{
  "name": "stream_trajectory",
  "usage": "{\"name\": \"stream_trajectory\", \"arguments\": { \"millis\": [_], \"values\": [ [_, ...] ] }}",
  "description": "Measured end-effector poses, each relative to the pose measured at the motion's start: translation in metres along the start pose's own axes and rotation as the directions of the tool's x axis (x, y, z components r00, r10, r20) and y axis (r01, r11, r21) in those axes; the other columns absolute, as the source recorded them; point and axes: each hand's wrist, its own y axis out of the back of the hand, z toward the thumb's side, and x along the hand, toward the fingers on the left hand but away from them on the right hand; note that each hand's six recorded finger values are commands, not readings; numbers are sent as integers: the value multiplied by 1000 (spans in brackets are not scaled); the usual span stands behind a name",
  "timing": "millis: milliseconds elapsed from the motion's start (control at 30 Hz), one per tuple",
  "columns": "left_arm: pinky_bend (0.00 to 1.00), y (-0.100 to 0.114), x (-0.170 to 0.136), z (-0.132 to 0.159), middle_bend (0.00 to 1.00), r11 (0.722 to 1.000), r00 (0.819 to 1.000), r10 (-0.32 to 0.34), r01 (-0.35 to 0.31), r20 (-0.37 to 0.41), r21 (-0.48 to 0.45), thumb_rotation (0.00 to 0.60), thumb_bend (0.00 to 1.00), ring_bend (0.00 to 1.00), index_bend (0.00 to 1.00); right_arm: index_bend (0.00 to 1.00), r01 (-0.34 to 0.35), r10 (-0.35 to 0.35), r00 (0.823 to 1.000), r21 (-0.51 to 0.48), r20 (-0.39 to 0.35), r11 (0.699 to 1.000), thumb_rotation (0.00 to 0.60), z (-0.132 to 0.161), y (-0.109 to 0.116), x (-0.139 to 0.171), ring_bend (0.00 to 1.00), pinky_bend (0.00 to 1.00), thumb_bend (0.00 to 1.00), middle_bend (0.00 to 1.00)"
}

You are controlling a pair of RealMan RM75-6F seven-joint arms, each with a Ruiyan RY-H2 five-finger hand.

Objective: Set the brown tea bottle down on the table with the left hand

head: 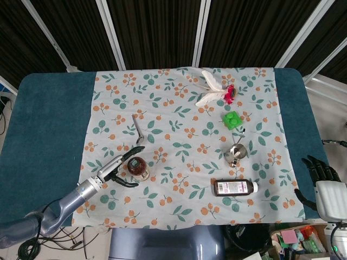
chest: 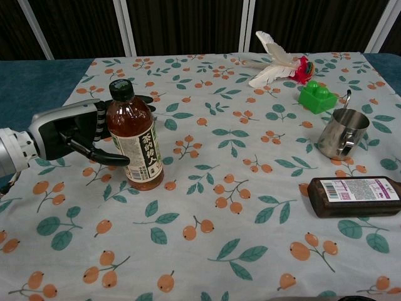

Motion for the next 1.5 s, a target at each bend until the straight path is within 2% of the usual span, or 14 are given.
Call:
{"name": "stream_trajectory", "arguments": {
  "millis": [667, 900, 1033, 1100, 1200, 1333, 1500],
  "values": [
    [0, -5, 7, 3, 32, 1000, 1000, -3, 3, 26, -8, 600, 140, 0, 0, 151, 1, -1, 1000, -4, 2, 1000, 600, 0, 0, -1, 125, 186, 146, 92],
    [0, -7, 12, 0, 58, 1000, 1000, -5, 5, 15, -15, 600, 190, 0, 0, 151, -3, 3, 1000, -5, 1, 1000, 600, 0, 0, -1, 125, 186, 146, 92],
    [29, -7, 15, 0, 109, 1000, 1000, 2, -1, 18, -15, 600, 287, 16, 2, 151, -3, 3, 1000, -6, 2, 1000, 600, 0, 0, -1, 125, 186, 146, 92],
    [75, -7, 16, -1, 145, 1000, 1000, 3, -2, 15, -10, 600, 354, 61, 11, 151, -4, 4, 1000, -7, 3, 1000, 600, 0, 0, -1, 125, 186, 147, 92],
    [125, -8, 18, -4, 178, 1000, 1000, 6, -6, 8, 11, 600, 387, 115, 26, 151, -11, 11, 1000, -9, 2, 1000, 600, 0, -1, 0, 126, 186, 146, 92],
    [132, -9, 21, -8, 193, 999, 1000, 10, -10, -4, 46, 600, 429, 123, 41, 151, -13, 13, 1000, -9, -2, 1000, 600, 0, -1, 0, 126, 186, 147, 92],
    [209, -12, 26, -11, 273, 998, 1000, 21, -20, -14, 56, 600, 539, 199, 147, 151, -19, 19, 1000, -16, 3, 1000, 600, 0, -1, 0, 126, 185, 152, 92]
  ]
}}
